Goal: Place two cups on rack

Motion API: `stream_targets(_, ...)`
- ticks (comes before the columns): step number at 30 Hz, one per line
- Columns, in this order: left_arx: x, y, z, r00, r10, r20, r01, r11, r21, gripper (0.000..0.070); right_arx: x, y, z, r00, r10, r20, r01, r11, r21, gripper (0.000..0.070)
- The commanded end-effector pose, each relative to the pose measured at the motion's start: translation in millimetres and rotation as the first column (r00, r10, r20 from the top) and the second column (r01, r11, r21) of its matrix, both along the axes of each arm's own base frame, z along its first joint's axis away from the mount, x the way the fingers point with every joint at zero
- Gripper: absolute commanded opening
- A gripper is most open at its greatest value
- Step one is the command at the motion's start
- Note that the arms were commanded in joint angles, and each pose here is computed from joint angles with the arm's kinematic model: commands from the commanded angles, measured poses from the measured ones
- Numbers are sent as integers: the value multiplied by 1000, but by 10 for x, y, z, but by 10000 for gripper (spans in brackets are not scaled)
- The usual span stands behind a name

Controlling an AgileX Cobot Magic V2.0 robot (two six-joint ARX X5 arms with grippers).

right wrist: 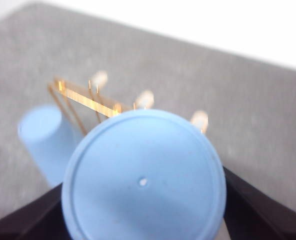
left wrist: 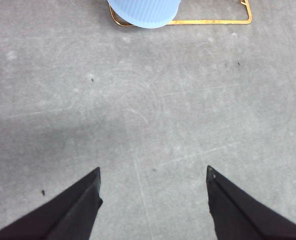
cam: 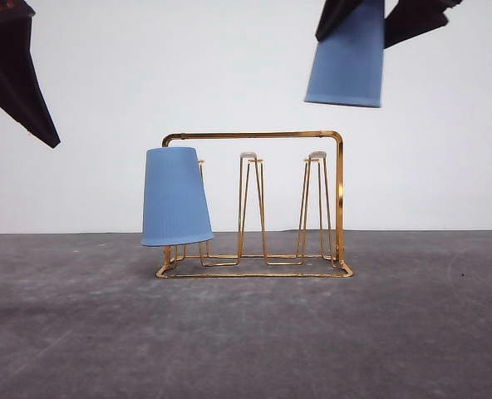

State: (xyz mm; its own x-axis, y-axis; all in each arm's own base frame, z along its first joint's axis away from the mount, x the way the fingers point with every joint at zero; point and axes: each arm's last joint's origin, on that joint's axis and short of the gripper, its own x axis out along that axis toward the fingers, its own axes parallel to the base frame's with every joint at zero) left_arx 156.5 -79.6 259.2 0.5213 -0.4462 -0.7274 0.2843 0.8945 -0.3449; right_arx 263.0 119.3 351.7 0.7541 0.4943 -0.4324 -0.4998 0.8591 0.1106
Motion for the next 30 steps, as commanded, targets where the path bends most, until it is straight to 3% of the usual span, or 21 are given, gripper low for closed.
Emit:
stream_targets(1, 14, -13, 26, 1000, 3, 7, -3, 1000, -4, 383, 92, 52, -43, 1000, 4, -1, -4, 1000, -10, 351)
stream_targets(17, 18, -7, 26, 999, 34, 6, -34, 999, 1, 383, 688, 318, -952, 977, -6, -215, -17, 995, -103, 359)
stream_targets(20, 19, -5, 26, 999, 40, 8, -40, 999, 6, 383, 736, 339, -1076, 969, -9, -248, -20, 993, -116, 411)
stream_targets(26, 19, -5, 26, 999, 39, 8, -39, 999, 6, 383, 748, 350, -1131, 962, -11, -271, -22, 993, -117, 612)
stream_targets(30, 19, -5, 26, 999, 39, 8, -39, 999, 6, 384, 653, 291, -938, 959, -24, -284, -5, 995, -102, 624)
